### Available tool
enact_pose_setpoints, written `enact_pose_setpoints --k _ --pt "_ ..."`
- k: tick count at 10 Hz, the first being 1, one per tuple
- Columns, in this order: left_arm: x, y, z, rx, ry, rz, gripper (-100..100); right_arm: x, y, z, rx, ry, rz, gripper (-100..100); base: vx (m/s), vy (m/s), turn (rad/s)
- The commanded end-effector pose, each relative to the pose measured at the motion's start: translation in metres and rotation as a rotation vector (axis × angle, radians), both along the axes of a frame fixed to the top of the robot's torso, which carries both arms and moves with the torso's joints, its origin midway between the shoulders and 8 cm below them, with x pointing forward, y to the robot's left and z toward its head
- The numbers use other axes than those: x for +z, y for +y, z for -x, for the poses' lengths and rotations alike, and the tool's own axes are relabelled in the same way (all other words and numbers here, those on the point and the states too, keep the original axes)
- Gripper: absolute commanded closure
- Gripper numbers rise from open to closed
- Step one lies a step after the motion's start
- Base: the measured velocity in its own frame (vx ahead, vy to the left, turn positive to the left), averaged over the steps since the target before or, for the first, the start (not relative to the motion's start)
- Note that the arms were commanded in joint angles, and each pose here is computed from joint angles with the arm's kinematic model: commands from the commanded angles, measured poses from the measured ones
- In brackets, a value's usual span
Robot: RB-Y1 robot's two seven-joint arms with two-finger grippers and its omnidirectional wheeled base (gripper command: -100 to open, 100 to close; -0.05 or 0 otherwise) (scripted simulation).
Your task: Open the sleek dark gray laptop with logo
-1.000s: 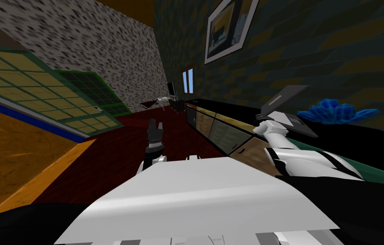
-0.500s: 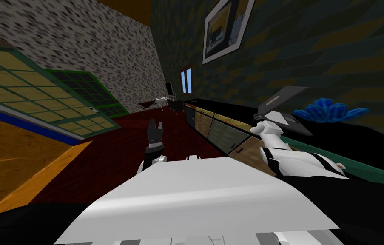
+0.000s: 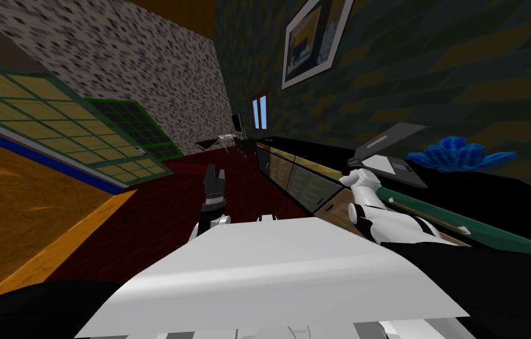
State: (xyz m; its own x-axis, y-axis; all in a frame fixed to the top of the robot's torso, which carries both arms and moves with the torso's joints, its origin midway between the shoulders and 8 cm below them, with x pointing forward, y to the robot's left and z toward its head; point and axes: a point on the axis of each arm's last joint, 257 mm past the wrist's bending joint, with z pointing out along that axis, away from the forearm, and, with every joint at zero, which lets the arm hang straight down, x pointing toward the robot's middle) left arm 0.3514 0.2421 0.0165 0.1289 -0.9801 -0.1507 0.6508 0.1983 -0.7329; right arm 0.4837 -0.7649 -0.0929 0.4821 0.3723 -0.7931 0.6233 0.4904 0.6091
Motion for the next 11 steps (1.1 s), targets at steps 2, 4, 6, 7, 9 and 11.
enact_pose_setpoints --k 2,4,6,7,9,11 --pt "0.0 0.0 0.0 0.0 0.0 0.0 0 -0.008 0.004 0.006 -0.029 -0.091 -0.074 100 -0.033 -0.043 0.046" --pt "0.0 0.0 0.0 0.0 0.0 0.0 0 -0.012 0.004 0.01 -0.043 -0.123 -0.099 100 -0.045 -0.058 0.054" --pt "0.0 0.0 0.0 0.0 0.0 0.0 0 0.006 0.002 0.001 -0.039 -0.121 -0.084 -100 -0.02 0.003 0.057" --pt "0.0 0.0 0.0 0.0 0.0 0.0 0 0.006 0.002 0.001 -0.039 -0.121 -0.084 -100 -0.033 0.013 0.081" --pt "0.0 0.0 0.0 0.0 0.0 0.0 0 0.031 -0.007 -0.007 -0.054 -0.122 -0.078 -100 -0.068 0.015 0.046" --pt "0.0 0.0 0.0 0.0 0.0 0.0 0 0.05 -0.014 -0.011 -0.067 -0.122 -0.076 -100 -0.089 -0.003 0.061"
